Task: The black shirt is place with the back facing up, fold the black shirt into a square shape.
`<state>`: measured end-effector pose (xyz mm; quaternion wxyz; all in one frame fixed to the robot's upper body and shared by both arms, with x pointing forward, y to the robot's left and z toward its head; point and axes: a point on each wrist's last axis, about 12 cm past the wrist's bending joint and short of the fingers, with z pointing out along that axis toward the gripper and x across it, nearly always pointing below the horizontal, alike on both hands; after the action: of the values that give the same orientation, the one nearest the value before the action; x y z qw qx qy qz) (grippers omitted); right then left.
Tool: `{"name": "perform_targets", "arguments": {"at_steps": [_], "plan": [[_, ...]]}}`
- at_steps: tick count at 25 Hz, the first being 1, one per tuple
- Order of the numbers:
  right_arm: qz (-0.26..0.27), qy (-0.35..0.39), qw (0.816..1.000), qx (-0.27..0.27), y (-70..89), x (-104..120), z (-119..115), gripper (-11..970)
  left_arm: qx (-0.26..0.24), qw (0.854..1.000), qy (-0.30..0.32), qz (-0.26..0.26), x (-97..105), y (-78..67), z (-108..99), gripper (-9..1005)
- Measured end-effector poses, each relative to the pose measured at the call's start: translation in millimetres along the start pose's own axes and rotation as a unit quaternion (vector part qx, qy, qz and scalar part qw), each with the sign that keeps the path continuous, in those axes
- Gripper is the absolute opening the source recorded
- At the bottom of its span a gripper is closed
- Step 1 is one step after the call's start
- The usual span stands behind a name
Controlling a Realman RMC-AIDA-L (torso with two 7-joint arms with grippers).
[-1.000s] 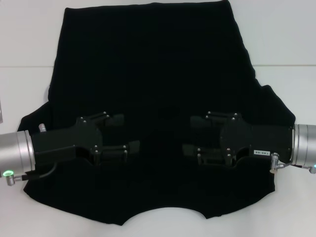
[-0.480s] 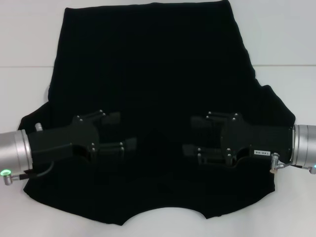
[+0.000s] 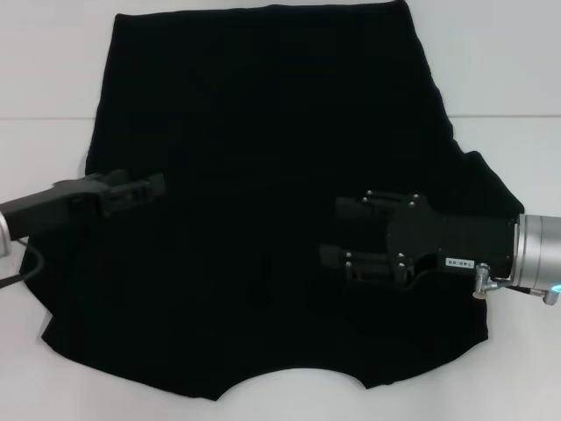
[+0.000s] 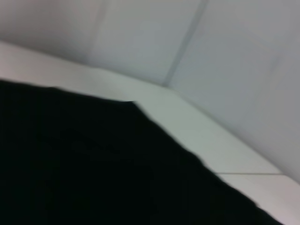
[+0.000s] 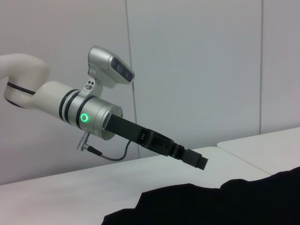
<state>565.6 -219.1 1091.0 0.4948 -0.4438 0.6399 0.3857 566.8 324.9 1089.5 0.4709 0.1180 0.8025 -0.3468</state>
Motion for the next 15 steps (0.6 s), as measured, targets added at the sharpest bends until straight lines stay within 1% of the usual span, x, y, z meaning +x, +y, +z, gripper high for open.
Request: {"name": "perform_targets", "arguments": {"at_steps": [4,8,15], "plan": [[0.006,0.002,1.000,0.003,-1.2,0,3,755,-0.056,0.997,0.015,-0.041,-4,14.3,-10,882],[0.006,0.000,1.000,0.003,-1.9,-2,5,755,-0.097,0.992,0.046,-0.074,-10,22.9,-23,881],[0.005,0.000,1.000,0.012,-4.3,-2,6,755,-0.148,0.980,0.082,-0.101,-13,30.4,-41,880]]}}
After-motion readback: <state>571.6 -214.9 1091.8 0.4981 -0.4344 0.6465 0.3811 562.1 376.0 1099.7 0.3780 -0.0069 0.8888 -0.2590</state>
